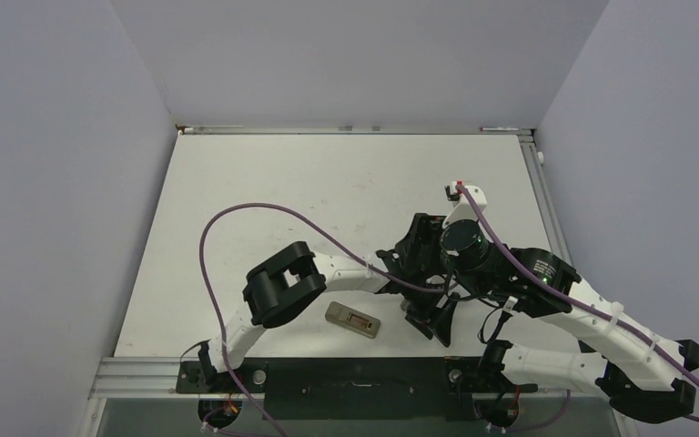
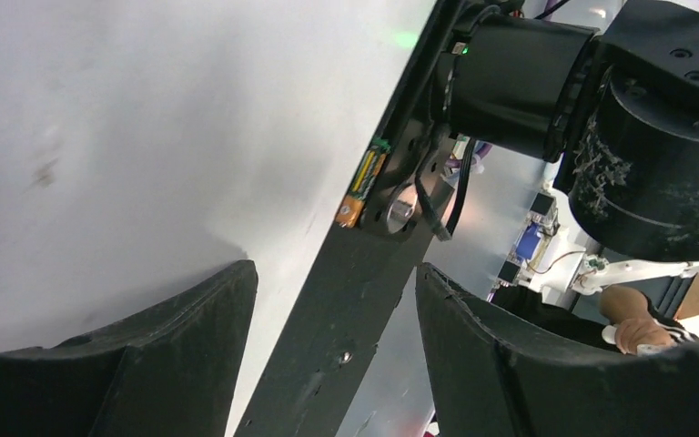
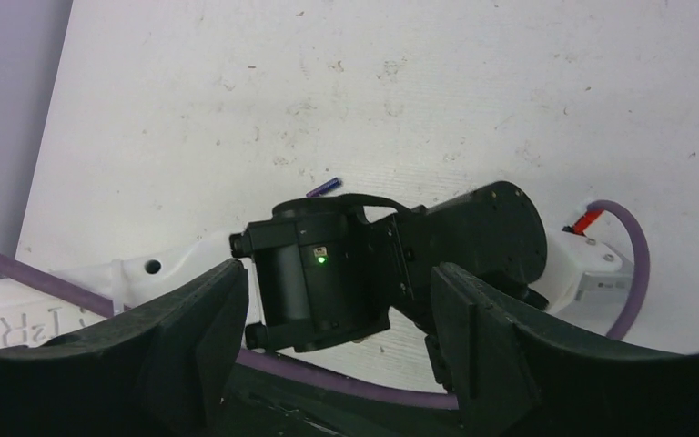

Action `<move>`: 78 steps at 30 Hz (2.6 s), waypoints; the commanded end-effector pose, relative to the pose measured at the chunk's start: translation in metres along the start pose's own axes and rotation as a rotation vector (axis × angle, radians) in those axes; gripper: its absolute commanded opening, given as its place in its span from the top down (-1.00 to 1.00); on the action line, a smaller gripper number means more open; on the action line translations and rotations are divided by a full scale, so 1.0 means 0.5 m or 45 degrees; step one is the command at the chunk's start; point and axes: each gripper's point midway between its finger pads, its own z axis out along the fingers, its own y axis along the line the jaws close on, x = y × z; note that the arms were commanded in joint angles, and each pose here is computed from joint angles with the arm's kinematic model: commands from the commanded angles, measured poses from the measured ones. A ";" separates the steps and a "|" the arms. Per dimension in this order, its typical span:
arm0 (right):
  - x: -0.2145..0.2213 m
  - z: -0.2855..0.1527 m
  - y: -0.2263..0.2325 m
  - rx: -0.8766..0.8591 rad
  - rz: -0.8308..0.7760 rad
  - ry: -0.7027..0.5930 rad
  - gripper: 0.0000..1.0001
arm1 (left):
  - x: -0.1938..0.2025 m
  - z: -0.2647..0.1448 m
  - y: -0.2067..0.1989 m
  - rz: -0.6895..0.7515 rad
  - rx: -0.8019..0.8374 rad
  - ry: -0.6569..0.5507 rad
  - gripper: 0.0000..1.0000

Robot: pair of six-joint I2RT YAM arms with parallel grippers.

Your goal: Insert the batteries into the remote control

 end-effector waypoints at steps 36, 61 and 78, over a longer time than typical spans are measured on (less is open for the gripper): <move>0.007 -0.006 -0.010 -0.017 0.039 -0.008 -0.41 | 0.124 0.163 0.049 0.143 -0.188 0.306 0.11; 0.020 0.001 -0.008 -0.028 0.050 0.005 -0.41 | 0.203 0.047 0.028 0.087 -0.123 0.224 0.60; -0.005 -0.044 -0.049 0.038 0.086 -0.043 -0.41 | 0.158 -0.059 0.062 -0.014 -0.145 0.010 0.45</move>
